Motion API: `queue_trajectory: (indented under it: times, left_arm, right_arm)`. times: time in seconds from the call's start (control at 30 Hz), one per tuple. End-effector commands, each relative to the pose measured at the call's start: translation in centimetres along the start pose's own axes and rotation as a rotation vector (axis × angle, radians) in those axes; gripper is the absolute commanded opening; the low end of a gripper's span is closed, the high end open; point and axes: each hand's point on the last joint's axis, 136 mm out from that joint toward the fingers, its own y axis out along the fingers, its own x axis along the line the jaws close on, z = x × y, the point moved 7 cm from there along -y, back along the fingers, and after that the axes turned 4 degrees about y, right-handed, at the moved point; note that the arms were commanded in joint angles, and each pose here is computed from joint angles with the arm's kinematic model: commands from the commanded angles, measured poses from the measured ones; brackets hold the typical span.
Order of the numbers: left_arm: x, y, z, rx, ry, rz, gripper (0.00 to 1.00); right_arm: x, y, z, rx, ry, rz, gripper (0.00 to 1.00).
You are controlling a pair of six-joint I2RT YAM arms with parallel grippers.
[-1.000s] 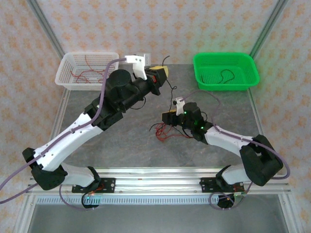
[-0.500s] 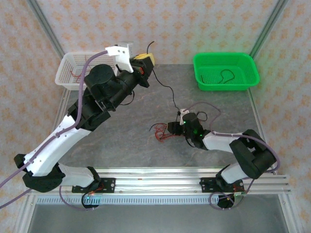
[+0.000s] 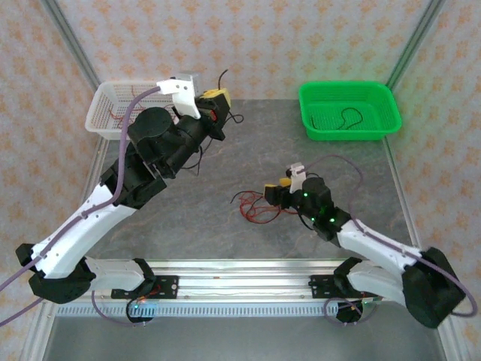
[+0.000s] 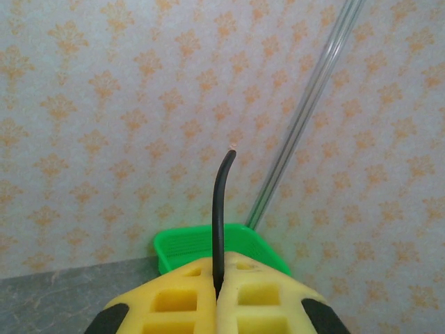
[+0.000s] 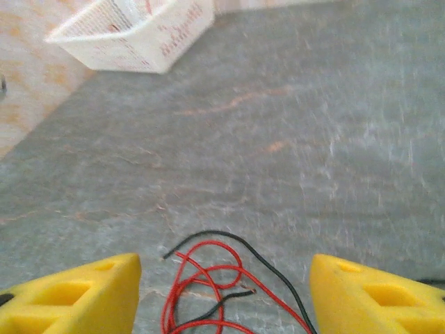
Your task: Untangle the cables
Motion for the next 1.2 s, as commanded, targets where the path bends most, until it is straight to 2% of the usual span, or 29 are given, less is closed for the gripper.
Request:
queue_trajectory:
  times: [0.0, 0.17, 0.33, 0.6, 0.9, 0.97, 1.0, 1.1, 1.17]
  left_arm:
    - [-0.2, 0.3, 0.4, -0.004, -0.007, 0.004, 0.0]
    - [-0.2, 1.1, 2.2, 0.04, -0.023, 0.013, 0.0]
    - [-0.3, 2.1, 4.3, 0.098, -0.044, 0.022, 0.0]
    - [-0.9, 3.7, 6.8, 0.169, -0.08, 0.061, 0.0]
    - [-1.8, 4.8, 7.2, 0.195, -0.11, 0.112, 0.0]
    - [-1.8, 4.8, 7.2, 0.195, -0.114, 0.115, 0.0]
    - [-1.9, 4.7, 7.1, 0.193, -0.115, 0.116, 0.0]
    - [-1.8, 4.5, 6.9, 0.187, -0.116, 0.114, 0.0]
    - [-1.8, 4.4, 6.7, 0.182, -0.117, 0.113, 0.0]
  right_arm:
    - [1.8, -2.1, -2.0, -0.028, -0.165, -0.082, 0.67]
    - [4.8, -5.1, -6.1, -0.193, -0.355, -0.203, 0.68]
    - [6.7, -6.6, -10.8, -0.321, -0.469, -0.201, 0.7]
    - [9.5, -6.7, -16.0, -0.37, -0.557, -0.261, 0.72]
    - [11.1, -5.4, -18.4, -0.363, -0.595, -0.29, 0.73]
    - [11.0, -5.1, -18.7, -0.357, -0.582, -0.277, 0.65]
    - [11.0, -4.9, -18.8, -0.35, -0.576, -0.271, 0.56]
    - [10.7, -4.4, -18.9, -0.336, -0.55, -0.248, 0.18]
    - [10.6, -4.5, -18.8, -0.332, -0.542, -0.243, 0.0]
